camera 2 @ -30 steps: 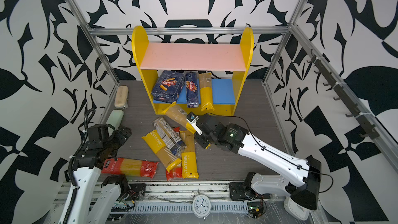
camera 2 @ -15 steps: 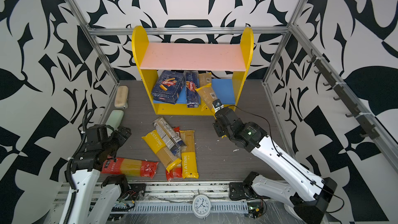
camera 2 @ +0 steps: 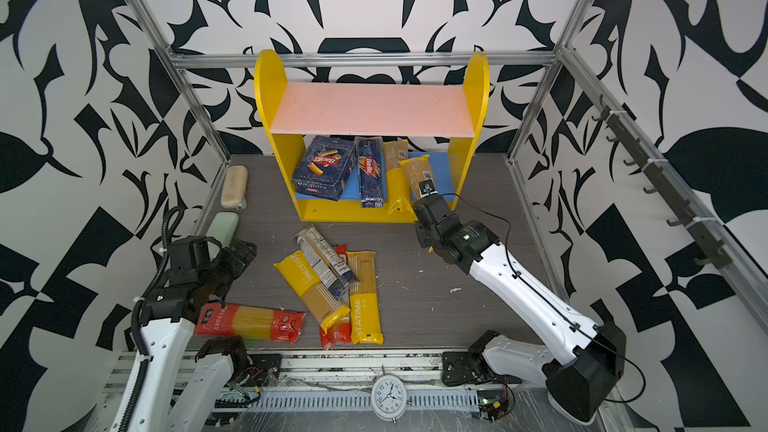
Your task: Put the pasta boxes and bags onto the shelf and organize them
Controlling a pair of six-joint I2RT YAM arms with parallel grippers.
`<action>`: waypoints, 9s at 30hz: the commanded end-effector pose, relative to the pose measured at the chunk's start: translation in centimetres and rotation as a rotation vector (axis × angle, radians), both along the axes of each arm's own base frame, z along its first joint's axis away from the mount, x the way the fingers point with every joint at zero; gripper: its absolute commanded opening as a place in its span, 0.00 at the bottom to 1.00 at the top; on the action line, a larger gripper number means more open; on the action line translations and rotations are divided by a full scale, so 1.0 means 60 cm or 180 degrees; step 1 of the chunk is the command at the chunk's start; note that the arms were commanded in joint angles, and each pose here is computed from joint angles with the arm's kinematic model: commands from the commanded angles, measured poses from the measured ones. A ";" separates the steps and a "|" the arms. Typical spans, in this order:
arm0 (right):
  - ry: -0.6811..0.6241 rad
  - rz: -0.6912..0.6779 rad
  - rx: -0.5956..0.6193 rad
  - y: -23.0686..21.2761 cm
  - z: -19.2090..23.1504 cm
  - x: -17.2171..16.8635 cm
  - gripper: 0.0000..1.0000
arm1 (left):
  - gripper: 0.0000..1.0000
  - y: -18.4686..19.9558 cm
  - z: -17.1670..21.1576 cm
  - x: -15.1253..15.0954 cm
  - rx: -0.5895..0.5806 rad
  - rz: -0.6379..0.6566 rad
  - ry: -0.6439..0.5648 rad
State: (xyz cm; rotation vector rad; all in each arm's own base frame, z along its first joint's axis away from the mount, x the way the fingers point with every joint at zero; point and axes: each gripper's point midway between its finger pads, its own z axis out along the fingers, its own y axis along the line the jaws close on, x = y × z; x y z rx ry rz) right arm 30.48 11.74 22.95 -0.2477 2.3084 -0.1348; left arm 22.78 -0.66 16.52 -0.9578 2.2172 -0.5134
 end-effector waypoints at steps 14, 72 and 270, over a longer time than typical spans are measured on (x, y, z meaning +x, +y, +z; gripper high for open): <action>-0.0848 -0.0433 0.0620 0.003 0.119 0.158 0.00 | 0.99 0.003 0.034 0.023 0.0064 -0.0024 -0.0333; -0.0403 -0.0636 0.0960 -0.017 0.042 0.288 0.57 | 1.00 -0.437 0.198 0.064 0.0106 -0.2556 -0.0837; -0.1591 -0.0139 0.0845 -0.039 0.499 0.235 0.49 | 0.99 -0.514 0.488 0.083 0.0628 -0.3155 -0.2085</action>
